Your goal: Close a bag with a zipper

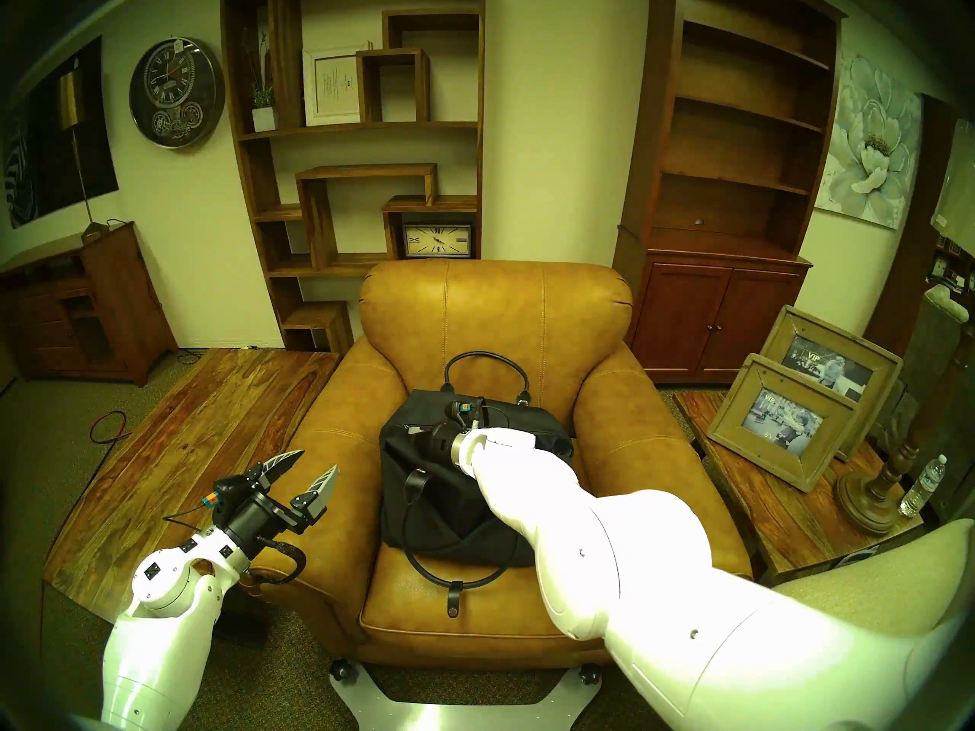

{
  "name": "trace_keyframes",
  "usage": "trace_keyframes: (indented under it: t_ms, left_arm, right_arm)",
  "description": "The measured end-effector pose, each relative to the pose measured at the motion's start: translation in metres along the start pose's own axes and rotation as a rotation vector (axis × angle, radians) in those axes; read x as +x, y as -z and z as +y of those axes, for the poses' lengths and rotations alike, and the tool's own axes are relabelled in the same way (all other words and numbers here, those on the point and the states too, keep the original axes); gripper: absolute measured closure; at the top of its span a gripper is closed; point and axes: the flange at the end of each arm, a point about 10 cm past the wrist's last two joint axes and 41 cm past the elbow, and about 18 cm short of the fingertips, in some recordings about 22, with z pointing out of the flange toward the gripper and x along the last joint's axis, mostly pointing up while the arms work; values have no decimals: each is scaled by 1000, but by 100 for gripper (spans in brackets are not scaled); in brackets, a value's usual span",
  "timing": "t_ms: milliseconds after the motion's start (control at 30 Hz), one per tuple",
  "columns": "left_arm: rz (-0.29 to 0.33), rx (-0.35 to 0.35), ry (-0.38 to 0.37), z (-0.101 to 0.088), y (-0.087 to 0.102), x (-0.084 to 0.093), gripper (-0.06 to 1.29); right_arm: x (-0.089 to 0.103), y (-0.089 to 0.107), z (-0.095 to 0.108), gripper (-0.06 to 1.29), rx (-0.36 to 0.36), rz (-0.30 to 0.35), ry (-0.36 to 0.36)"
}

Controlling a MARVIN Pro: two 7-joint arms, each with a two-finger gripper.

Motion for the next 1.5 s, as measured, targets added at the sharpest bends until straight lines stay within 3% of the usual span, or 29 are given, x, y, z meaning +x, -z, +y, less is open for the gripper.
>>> trace_keyframes:
  t_ms: [533,767,1067,1500]
  left_arm:
    - [1,-1,0,0,0,0,-3]
    - [1,-2,0,0,0,0,-3]
    - [2,-3,-1,0,0,0,-3]
    - [2,-4,-2,0,-1,0,-3]
  right_arm:
    - [12,11,14,125,7,13,38]
    - [11,17,21,125,12,-11,27]
    - [14,23,26,125,0,-51,68]
    - [15,35,30,125,-23,-51,77]
